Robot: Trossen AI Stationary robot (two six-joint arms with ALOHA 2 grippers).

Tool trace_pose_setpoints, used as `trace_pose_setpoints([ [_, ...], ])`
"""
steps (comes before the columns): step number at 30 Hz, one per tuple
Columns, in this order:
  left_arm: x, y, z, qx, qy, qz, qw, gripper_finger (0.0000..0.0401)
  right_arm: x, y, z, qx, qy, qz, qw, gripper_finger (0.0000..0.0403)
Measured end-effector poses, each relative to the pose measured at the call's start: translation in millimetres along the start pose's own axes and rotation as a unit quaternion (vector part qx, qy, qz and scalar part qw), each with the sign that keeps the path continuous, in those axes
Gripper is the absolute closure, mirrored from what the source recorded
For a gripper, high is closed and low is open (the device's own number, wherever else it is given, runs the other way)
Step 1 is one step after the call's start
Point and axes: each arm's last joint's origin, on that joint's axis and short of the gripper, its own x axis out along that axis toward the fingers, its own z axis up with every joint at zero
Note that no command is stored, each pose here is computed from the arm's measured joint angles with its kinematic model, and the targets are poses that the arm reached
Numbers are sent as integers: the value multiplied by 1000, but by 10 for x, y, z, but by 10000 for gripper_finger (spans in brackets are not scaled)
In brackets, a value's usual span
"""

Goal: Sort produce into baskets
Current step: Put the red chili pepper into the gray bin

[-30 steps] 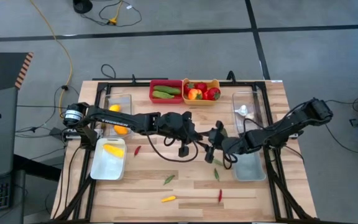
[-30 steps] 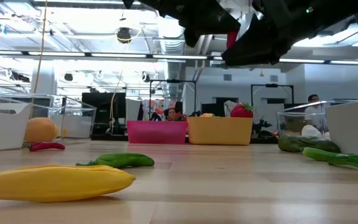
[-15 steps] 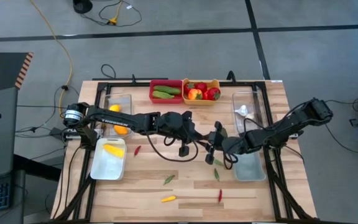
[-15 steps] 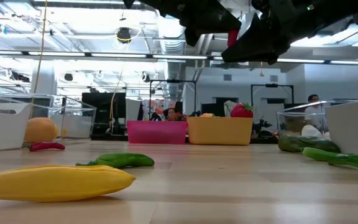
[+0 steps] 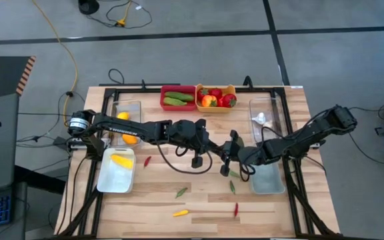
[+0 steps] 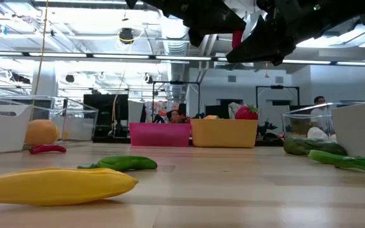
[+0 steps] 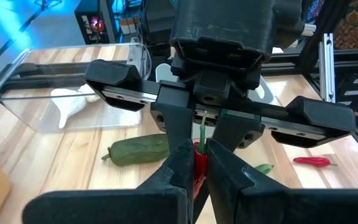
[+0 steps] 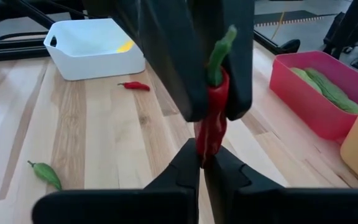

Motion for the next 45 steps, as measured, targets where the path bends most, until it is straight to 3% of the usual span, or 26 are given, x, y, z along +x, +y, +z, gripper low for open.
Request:
trace_pose_setpoints([
  [4,-1,0,1,14,0,0,1000,361,0,-1,0,0,0,0,1000,359],
  [10,-1,2,1,15,0,3,1000,289,-56,-31,3,-12,19,6,1000,360],
  [15,-8,1,-5,18,6,3,1000,247,-293,-107,121,1,64,35,997,360],
  [19,-9,7,-45,41,27,2,999,236,-574,-198,201,41,135,47,989,360],
  [28,-32,4,-200,62,108,-5,992,235,-1107,-358,225,185,297,89,932,360],
  [37,-86,-1,-370,83,198,-17,976,235,-1310,-427,-3,235,464,26,854,360],
  [41,-137,-5,-472,91,255,-27,962,235,-1305,-393,-47,234,495,17,837,360],
  [45,-214,-12,-588,72,324,-31,943,235,-1267,-352,-78,227,508,10,831,353],
])
